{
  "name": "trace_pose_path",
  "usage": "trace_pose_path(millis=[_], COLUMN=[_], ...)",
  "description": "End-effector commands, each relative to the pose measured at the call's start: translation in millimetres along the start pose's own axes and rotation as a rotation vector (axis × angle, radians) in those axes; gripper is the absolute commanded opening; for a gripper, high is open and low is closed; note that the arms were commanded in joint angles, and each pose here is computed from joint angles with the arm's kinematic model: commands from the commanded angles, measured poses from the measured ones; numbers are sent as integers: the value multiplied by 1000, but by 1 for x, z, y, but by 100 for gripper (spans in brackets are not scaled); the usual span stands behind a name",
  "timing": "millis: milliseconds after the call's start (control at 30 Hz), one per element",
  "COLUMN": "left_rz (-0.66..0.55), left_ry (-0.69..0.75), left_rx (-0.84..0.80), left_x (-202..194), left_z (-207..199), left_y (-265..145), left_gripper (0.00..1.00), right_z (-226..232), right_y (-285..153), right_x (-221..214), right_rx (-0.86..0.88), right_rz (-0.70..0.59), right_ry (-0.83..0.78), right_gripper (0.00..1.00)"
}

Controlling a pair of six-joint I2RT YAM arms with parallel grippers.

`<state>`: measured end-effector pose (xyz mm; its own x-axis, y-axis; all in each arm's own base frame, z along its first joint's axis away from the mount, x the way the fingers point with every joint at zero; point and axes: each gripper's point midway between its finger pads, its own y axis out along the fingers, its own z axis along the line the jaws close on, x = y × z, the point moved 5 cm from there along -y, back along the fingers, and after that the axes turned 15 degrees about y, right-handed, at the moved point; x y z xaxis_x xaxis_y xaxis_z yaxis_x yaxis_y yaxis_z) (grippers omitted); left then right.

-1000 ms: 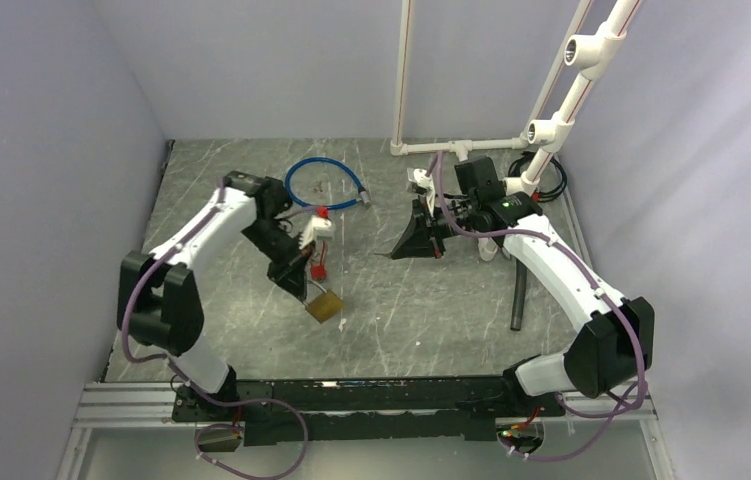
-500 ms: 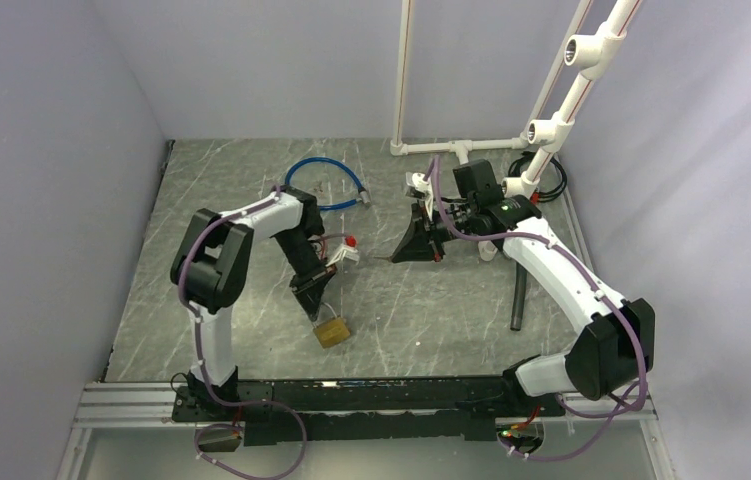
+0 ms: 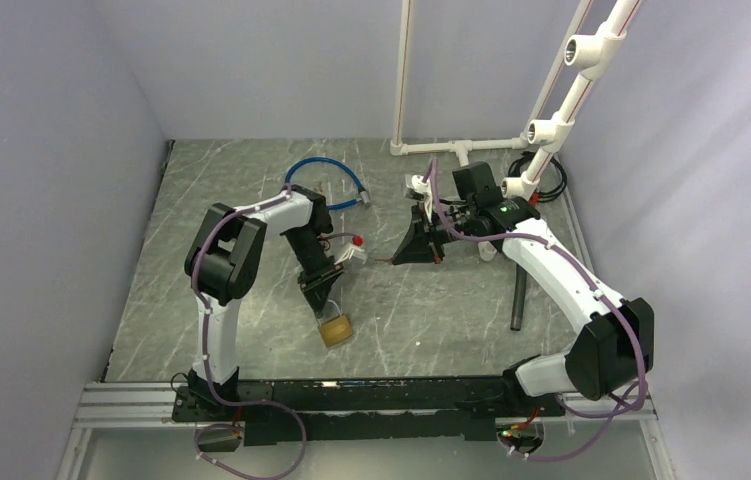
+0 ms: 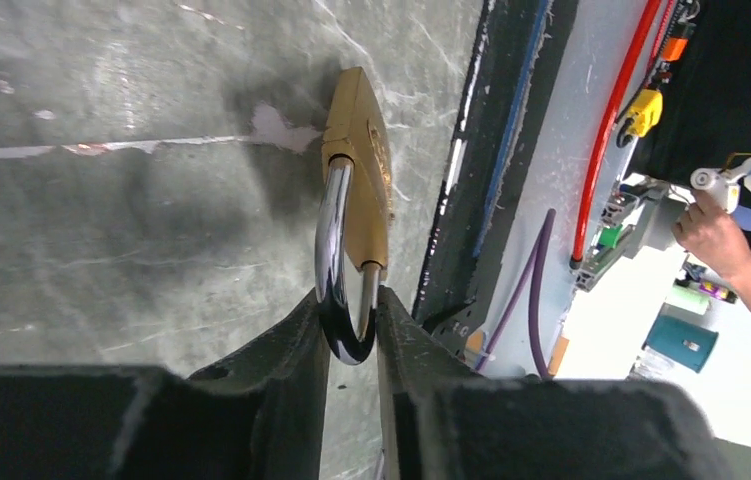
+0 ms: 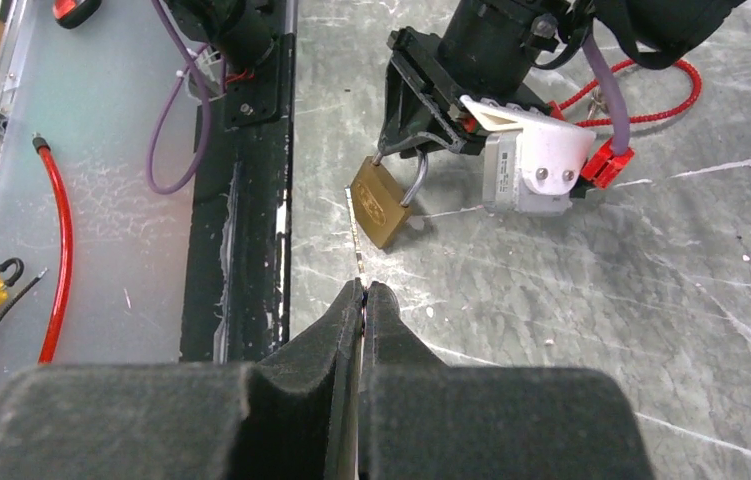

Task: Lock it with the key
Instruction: Place the lock at the center of the board.

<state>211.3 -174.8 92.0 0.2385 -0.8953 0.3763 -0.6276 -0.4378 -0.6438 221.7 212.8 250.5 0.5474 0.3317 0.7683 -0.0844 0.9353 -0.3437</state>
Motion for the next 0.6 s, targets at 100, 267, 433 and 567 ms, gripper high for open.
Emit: trace_pose_path(millis=[100,267,433,567], left_rz=[-13,-19,-26,-49], left_ry=[24,31,25,16], left_rx=[73,99,135,190], left_x=[15,17,16,17], left_z=[10,7,6,10], left_y=[-12,-16,-19,-25], left_gripper=[37,41,53,56], right_z=[6,6,4,3], right_y=[-3,-2,-2,-1], right_x=[10,10,11,11], right_rx=[-4,-8,-13,-14], right_rz=[-34,-35,-41,-40], right_ry=[-63,-63,-59,-59], right_gripper=[0,0,0,0])
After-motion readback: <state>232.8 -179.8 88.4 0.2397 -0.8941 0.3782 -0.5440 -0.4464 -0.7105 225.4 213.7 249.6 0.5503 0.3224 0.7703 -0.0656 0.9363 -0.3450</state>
